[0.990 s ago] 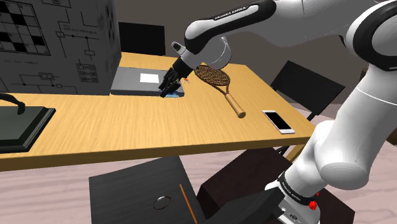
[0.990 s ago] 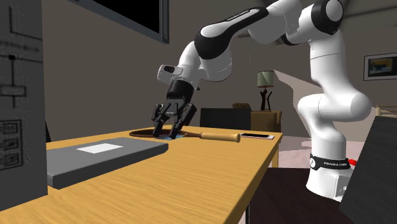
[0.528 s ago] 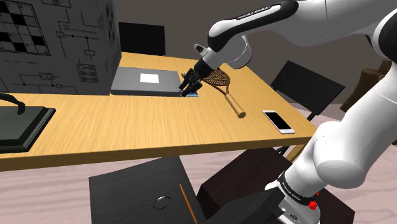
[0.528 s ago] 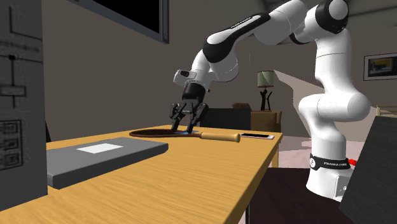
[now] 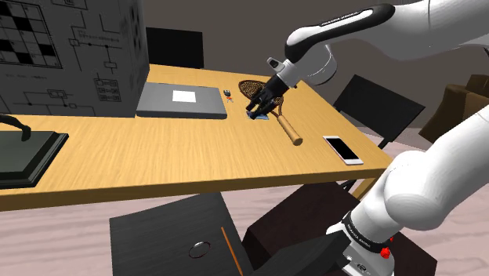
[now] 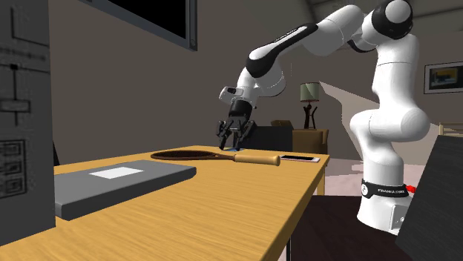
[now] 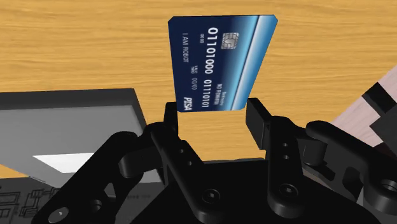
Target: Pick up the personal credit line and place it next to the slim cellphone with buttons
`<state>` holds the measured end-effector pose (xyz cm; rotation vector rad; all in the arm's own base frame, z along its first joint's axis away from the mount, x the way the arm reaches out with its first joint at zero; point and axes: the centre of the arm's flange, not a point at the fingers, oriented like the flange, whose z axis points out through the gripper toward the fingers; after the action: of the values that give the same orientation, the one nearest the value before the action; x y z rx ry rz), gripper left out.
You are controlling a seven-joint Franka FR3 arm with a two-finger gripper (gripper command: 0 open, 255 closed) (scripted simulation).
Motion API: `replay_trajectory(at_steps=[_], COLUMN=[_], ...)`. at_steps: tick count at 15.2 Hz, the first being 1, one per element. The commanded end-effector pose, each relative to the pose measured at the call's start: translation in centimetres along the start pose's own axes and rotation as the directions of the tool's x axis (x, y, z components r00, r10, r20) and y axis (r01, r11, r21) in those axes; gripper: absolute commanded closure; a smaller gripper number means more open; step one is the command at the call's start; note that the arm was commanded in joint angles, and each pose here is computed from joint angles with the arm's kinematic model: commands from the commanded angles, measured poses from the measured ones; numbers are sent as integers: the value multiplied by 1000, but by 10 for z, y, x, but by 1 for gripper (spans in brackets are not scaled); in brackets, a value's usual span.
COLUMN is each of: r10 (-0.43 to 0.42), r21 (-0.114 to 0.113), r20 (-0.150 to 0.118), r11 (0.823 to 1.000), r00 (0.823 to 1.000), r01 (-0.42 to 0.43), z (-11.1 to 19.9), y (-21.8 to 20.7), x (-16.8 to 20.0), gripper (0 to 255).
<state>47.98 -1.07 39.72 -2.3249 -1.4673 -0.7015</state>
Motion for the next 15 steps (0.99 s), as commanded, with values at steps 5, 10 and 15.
replay_trajectory(at_steps=[5,10,15], r10=[-1,-1,-1], r21=[1,1,1], r20=[0,0,0], r11=[1000,1000,1000], r00=[1000,1000,1000], r01=[1,1,1], z=[-44,-80,-117], y=[-1,1,4], x=[-67,-122,-177], gripper=[255,255,255])
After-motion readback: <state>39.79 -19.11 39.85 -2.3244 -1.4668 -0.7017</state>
